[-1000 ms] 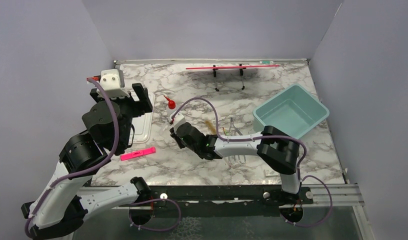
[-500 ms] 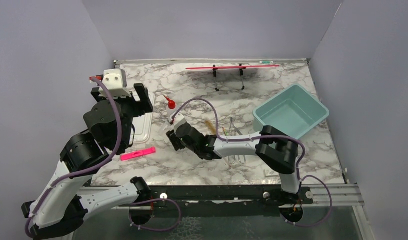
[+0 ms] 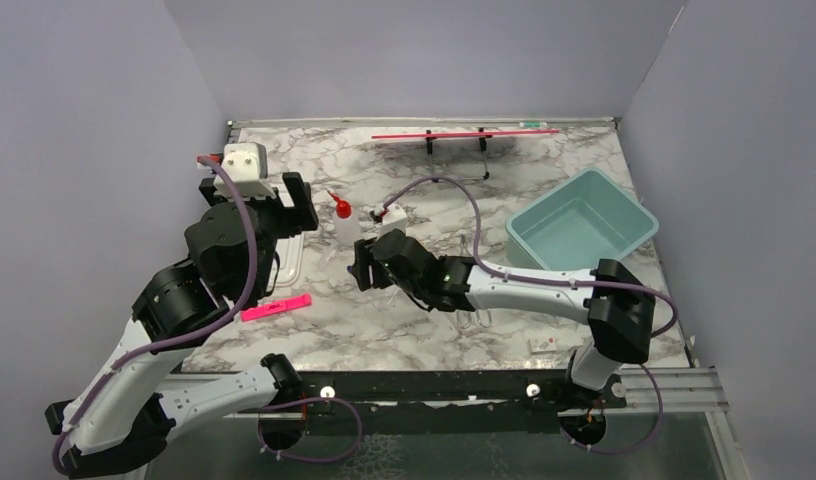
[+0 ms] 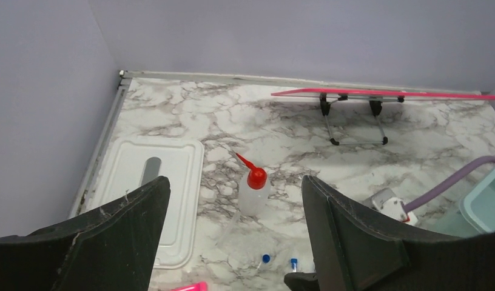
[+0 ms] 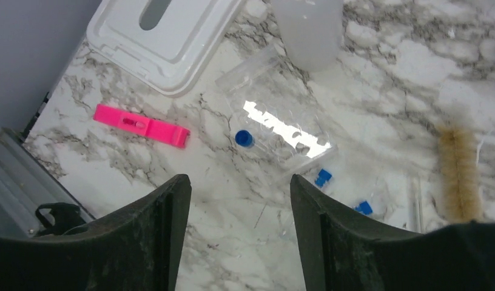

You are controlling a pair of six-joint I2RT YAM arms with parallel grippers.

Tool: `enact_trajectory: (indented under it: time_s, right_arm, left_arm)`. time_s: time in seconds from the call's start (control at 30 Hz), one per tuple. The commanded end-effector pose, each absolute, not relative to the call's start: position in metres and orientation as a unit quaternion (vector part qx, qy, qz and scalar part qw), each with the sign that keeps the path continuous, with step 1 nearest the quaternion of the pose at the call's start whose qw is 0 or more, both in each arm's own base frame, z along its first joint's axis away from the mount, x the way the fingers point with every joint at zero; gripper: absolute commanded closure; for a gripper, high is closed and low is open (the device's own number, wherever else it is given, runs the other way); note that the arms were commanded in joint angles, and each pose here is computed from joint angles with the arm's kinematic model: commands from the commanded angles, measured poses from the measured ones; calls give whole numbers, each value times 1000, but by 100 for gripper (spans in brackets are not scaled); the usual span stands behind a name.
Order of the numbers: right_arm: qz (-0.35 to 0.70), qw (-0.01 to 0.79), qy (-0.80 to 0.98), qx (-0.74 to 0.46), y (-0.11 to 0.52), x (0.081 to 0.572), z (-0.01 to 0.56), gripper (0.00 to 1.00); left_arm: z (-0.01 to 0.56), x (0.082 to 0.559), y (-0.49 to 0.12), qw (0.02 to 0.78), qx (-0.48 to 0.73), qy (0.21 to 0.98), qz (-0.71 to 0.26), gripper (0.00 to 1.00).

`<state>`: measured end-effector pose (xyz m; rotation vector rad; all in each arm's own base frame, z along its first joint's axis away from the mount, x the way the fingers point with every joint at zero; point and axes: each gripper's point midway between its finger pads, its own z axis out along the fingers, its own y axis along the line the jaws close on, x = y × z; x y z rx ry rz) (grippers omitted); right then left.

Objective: Organize the chemistry lab equipment

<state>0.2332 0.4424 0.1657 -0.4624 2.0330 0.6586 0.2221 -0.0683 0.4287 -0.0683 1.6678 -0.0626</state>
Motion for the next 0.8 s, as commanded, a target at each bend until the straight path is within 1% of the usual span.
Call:
enact_trajectory:
  time_s: [0.0,0.07,0.13,0.3,0.43,0.63,0.77]
  right_arm:
    - [204,336,919,-38,374,225,111,40]
    - [190,280,941,22,348,223,89,44]
    - [175,263,948,44,334,221,79,46]
    - [87,221,969,71,311,211,52,46]
    - [35,201,975,87,297,206,39,51]
    - [31,195,977,76,303,208,28,57]
    - [33,196,978,64,309,211,24,59]
  left_arm:
    - [404,222,-95,648,-7,757,-79,16]
    - [386,223,-108,631,13,770,-88,7]
    - [368,224,-118,615,25,783,-93,6]
    - [325,223,-136,576,36,810,-107,5]
    - [307,222,-143,558,40,821,-115,5]
    - [294,220,-144,549,38,827,-118,6]
    - [287,220,-144,544,37,830,-116,6]
